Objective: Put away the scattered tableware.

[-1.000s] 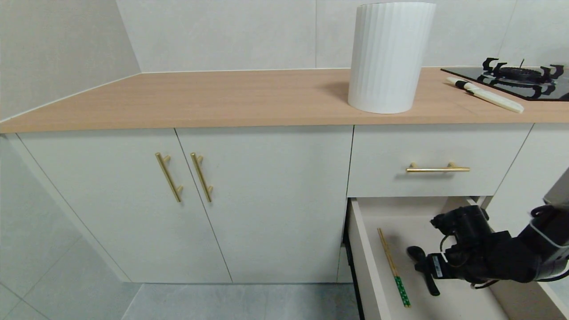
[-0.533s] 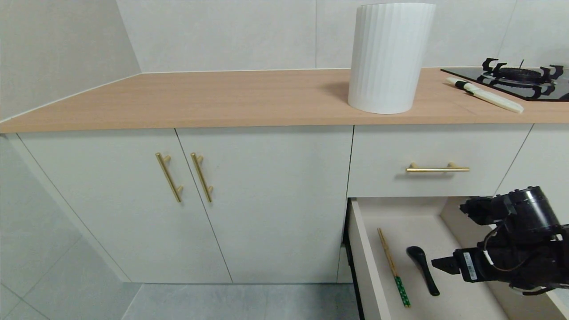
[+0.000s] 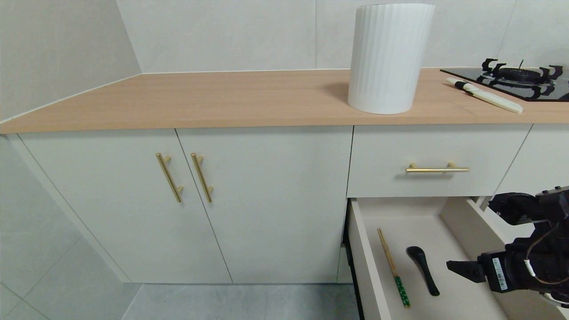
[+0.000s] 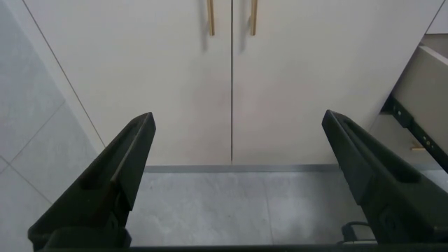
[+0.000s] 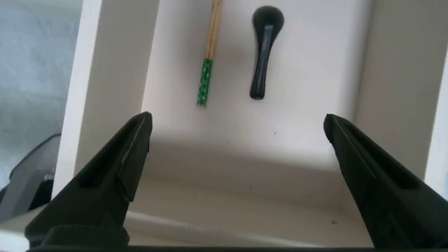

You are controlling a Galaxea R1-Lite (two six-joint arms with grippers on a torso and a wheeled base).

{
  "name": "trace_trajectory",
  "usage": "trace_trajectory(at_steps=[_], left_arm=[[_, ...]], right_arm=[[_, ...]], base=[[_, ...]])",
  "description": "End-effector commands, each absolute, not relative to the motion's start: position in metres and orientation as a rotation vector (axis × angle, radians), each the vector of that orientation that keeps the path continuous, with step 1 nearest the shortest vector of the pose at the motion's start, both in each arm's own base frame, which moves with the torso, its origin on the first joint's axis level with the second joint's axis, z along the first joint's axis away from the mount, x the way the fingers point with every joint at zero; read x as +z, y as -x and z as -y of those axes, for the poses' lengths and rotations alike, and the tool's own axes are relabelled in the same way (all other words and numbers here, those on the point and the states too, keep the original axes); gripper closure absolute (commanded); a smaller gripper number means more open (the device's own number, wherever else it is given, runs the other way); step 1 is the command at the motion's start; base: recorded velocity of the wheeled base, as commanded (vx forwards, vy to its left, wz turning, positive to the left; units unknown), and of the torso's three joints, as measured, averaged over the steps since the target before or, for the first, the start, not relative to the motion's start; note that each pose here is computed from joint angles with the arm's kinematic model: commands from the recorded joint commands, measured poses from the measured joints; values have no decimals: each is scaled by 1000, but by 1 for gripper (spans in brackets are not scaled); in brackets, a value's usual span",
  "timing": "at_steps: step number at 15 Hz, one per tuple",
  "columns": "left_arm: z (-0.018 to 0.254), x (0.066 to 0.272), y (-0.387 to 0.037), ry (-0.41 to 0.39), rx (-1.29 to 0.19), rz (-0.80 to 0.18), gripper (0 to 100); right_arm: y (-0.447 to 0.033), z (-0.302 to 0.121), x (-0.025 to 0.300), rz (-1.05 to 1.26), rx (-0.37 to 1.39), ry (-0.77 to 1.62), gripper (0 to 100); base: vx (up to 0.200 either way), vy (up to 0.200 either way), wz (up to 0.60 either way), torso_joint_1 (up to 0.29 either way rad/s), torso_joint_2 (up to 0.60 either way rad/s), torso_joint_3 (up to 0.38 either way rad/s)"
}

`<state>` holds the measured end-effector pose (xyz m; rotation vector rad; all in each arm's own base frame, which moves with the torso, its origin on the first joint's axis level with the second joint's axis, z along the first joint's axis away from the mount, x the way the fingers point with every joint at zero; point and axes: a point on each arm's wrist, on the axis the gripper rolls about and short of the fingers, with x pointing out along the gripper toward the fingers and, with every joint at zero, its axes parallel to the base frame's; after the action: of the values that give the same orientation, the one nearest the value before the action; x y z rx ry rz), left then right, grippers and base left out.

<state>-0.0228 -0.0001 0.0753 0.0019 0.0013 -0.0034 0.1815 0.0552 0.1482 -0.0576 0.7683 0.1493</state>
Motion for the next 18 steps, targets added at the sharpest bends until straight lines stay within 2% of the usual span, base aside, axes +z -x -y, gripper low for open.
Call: trace_trajectory(at_steps=[1, 2, 11, 15, 18], left_arm=[[0, 75, 23, -2, -3, -3, 0], [0, 75, 23, -2, -3, -2, 0], [0, 75, 23, -2, -3, -2, 0], [0, 75, 23, -3, -3, -2, 0], [0, 75, 23, -3, -3, -2, 0]], right_arm=[[-178, -55, 152, -750, 157, 57, 0], [-177, -57, 152, -748, 164, 59, 0], [-167, -64, 149, -804, 210, 96, 0], [-161, -69, 145, -855, 248, 125, 0], [-153, -79, 134, -977, 390, 148, 0]], base=[[0, 0, 0, 0, 0, 0], [0, 0, 0, 0, 0, 0], [-200, 0, 0, 2, 3, 4], [0, 0, 0, 0, 0, 0], [0, 0, 0, 0, 0, 0]])
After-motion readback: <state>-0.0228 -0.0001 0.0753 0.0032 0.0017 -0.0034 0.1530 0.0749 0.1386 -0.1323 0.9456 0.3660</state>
